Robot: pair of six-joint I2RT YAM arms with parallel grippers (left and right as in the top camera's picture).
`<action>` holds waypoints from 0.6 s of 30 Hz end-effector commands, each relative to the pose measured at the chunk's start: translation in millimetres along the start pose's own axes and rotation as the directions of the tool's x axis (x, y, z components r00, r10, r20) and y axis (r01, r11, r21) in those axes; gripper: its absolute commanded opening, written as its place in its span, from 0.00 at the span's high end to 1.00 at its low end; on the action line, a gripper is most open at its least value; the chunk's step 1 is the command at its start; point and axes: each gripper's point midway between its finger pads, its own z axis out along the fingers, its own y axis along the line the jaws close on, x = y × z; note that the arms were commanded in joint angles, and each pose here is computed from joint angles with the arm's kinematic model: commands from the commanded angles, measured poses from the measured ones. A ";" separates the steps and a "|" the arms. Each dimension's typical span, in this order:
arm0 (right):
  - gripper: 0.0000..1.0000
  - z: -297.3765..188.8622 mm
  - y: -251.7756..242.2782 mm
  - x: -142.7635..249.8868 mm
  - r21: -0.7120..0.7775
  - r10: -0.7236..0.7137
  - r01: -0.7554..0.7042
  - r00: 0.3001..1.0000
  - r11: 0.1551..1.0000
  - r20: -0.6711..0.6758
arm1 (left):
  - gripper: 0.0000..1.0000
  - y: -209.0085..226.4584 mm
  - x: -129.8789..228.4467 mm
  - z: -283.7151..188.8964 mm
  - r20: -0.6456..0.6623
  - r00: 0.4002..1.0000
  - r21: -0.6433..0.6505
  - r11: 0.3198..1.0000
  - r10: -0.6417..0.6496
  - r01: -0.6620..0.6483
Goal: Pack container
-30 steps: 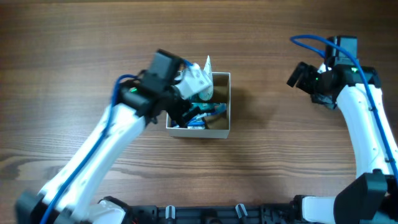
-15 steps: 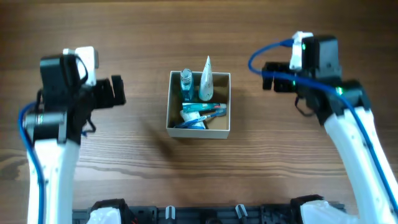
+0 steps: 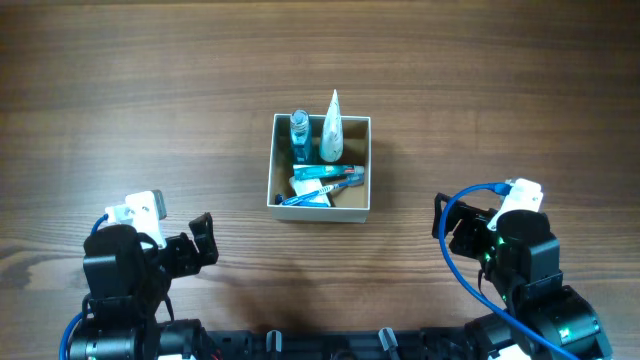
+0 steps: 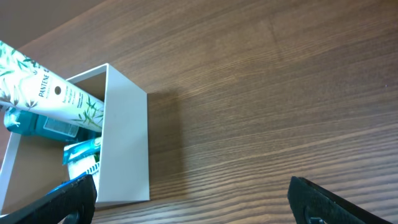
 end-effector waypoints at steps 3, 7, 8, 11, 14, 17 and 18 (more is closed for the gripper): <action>0.00 -17.2 -19.7 -25.6 0.033 -0.064 0.058 0.977 0.998 0.204 | 0.00 -3.6 3.2 1.3 -0.010 1.000 0.026 1.000 -0.017 0.018; 0.00 -18.7 6.9 -50.1 -0.019 -0.316 0.397 0.757 0.917 0.572 | 0.00 -3.6 3.2 1.3 -0.010 1.000 0.026 1.000 -0.017 0.017; 0.00 -15.1 6.6 -56.3 0.034 -0.353 0.442 0.665 0.896 0.659 | 0.00 -3.6 3.2 1.3 -0.010 1.000 0.026 1.000 -0.017 0.018; 0.00 3.2 -6.9 -49.3 0.082 -0.364 0.436 0.616 0.896 0.699 | 0.00 -3.6 3.2 1.3 -0.010 1.000 0.026 1.000 -0.017 0.018; 0.00 24.3 -17.3 -25.1 0.056 -0.376 0.445 0.676 0.894 0.634 | 0.00 -3.6 3.2 1.3 -0.010 1.000 0.026 1.000 -0.017 0.018; 0.00 25.0 -17.3 -24.9 0.055 -0.376 0.444 0.678 0.894 0.631 | 0.00 -3.6 3.2 1.3 -0.010 1.000 0.026 1.000 -0.017 0.018; 0.00 26.0 -17.6 -24.2 0.054 -0.377 0.445 0.682 0.894 0.627 | 0.00 -3.6 3.2 1.3 -0.010 1.000 0.026 1.000 -0.017 0.018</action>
